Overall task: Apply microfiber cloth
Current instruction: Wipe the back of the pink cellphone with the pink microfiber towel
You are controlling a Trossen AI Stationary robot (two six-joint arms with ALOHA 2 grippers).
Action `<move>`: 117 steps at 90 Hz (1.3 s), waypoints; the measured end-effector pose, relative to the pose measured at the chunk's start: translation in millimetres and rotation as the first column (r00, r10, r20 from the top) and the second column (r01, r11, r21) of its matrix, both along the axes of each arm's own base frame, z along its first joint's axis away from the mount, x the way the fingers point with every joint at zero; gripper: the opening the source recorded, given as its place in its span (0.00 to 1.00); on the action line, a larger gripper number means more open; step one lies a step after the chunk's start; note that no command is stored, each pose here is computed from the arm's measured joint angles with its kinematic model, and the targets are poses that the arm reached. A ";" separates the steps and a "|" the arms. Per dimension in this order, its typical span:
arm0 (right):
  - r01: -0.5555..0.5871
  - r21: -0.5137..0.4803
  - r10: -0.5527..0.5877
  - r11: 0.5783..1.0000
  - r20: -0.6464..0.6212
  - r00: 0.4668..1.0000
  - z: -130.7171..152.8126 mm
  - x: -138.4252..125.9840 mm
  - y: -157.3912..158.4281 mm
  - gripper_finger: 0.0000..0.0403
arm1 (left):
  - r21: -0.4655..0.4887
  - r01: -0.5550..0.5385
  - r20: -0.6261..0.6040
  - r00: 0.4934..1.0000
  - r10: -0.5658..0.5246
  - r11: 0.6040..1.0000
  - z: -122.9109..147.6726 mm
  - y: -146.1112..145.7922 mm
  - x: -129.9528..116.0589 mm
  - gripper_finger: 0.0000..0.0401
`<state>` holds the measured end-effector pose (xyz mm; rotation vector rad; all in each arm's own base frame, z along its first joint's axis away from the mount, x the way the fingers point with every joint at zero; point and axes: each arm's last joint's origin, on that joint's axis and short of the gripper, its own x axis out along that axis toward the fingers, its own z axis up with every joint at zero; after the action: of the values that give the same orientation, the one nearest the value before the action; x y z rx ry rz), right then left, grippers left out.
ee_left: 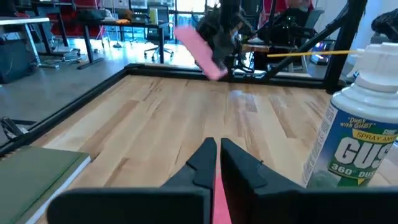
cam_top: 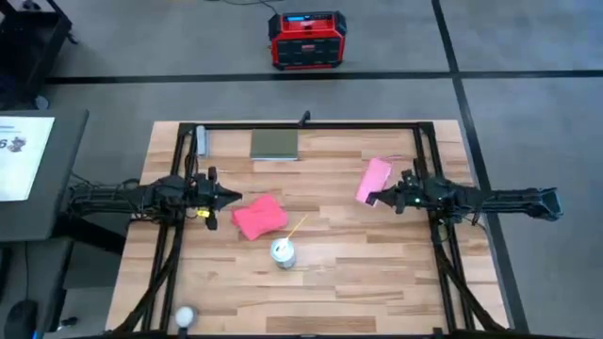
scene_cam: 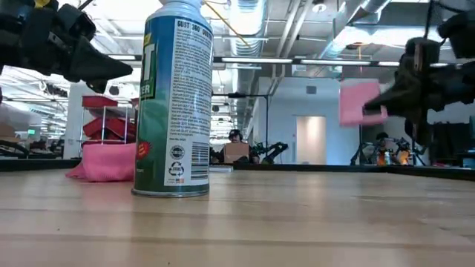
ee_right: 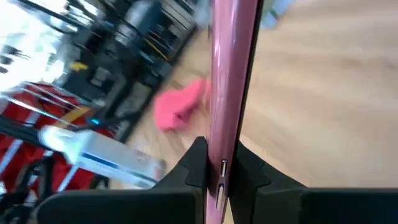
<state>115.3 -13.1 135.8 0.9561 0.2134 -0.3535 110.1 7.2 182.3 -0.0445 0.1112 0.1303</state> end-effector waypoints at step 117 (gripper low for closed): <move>-0.057 0.046 0.064 0.997 -0.164 0.984 -45.2 66.1 -8.7 0.52 | -0.065 0.030 0.015 0.999 -0.029 0.997 0.7 -1.1 0.2 0.00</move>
<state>181.4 -21.8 90.6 0.9596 0.4021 -0.3737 110.3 6.1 183.0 -0.1086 0.1019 0.0972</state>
